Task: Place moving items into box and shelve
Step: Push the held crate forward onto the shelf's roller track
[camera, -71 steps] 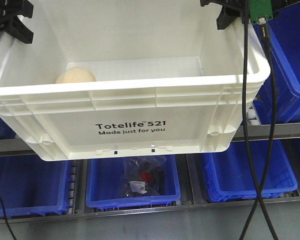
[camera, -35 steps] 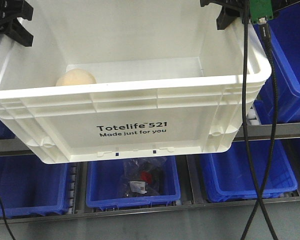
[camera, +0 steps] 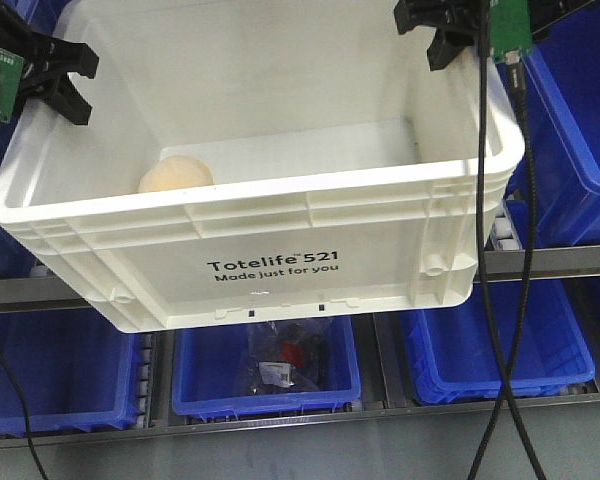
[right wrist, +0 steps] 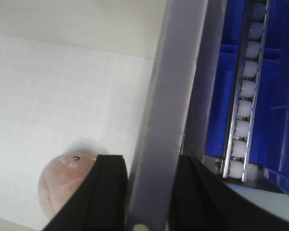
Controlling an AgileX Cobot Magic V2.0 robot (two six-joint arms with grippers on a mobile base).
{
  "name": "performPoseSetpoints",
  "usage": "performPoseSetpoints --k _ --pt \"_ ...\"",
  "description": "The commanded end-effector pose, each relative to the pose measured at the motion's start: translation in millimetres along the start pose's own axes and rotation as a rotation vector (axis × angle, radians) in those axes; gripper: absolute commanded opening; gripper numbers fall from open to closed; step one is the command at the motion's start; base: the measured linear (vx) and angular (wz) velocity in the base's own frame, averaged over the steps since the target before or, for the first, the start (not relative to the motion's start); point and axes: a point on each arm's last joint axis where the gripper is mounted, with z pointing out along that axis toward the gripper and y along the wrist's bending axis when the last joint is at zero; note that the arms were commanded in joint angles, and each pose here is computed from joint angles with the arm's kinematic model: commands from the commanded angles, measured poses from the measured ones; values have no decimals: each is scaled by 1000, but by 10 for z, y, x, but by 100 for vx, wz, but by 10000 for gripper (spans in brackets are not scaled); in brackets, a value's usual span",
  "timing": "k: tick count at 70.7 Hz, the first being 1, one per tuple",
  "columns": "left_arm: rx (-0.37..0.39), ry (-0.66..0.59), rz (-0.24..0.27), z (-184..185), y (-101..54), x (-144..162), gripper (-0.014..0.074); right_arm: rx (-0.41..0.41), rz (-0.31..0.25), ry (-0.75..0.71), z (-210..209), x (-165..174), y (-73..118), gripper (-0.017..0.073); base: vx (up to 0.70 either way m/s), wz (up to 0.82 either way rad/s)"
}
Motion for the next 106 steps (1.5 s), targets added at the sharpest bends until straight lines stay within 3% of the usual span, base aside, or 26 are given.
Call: performPoseSetpoints --k 1,28,42,61,106 --pt "215 -251 23 -328 -376 -149 0 -244 -22 -216 -328 -145 303 -4 0 0" --pt "191 -432 23 -341 -346 -322 0 -229 -78 -357 -108 -342 321 -4 0 0" --pt "176 -452 56 -257 -323 -378 0 -168 -115 -426 -42 -423 282 -4 0 0" --pt "161 -499 42 -148 -283 -471 0 -74 -165 -473 19 -483 218 -4 0 0" --pt "160 -513 -3 197 -207 -614 0 2 -206 -405 508 -527 183 -4 0 0"
